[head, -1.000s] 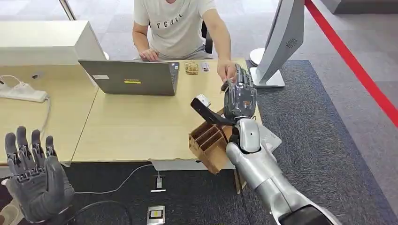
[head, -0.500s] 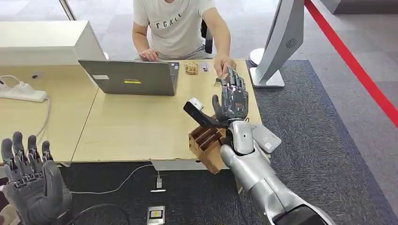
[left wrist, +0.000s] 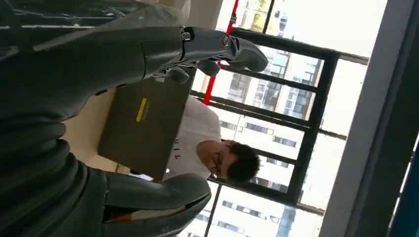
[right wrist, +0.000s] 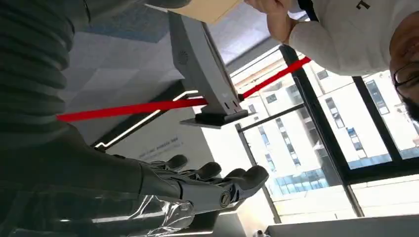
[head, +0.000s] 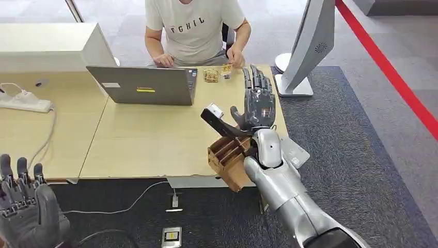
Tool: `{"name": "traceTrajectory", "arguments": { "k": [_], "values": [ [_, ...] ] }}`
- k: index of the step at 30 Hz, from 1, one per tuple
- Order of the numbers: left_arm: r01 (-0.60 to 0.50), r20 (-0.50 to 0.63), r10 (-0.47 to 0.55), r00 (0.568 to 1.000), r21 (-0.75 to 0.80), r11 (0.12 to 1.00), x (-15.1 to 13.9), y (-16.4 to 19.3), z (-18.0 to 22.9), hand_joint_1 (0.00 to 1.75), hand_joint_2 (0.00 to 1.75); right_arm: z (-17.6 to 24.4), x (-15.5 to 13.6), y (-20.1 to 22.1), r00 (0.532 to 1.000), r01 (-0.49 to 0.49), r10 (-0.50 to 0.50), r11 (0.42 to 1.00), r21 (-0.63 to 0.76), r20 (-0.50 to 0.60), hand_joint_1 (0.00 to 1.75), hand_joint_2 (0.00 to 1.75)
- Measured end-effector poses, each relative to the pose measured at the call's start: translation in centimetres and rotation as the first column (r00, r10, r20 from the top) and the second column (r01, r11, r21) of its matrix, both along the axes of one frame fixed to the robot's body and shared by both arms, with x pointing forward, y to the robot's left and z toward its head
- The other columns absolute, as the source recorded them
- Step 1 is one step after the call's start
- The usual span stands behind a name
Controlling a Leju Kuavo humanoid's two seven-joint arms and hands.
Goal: Pass the card to the sensor for recognition and then transmit it.
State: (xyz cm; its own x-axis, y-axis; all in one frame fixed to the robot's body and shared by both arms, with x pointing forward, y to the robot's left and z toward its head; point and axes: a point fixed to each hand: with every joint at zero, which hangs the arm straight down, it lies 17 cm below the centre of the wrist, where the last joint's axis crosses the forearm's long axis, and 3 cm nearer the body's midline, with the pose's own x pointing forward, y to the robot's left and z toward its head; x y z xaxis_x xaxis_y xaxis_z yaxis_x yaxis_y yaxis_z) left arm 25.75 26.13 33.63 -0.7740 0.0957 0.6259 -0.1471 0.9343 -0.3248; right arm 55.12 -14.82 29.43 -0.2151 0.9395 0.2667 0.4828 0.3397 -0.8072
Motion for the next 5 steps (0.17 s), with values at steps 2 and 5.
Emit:
{"name": "traceTrajectory", "arguments": {
  "k": [2, 5],
  "values": [
    [-0.011, -0.006, 0.011, 1.0, 0.001, 1.0, -0.1, 0.4, -0.1, 0.0, 1.75, 0.7, -1.8, -1.8, 1.0, -0.011, 0.01, 0.999, 0.052, 0.018, 0.0, 1.75],
    [-0.007, -0.015, 0.007, 1.0, 0.0, 1.0, -0.1, 0.6, -0.4, 0.0, 1.75, 1.8, -5.8, -5.2, 0.998, -0.027, 0.019, 0.989, 0.147, 0.056, 0.0, 1.75]
  ]
}}
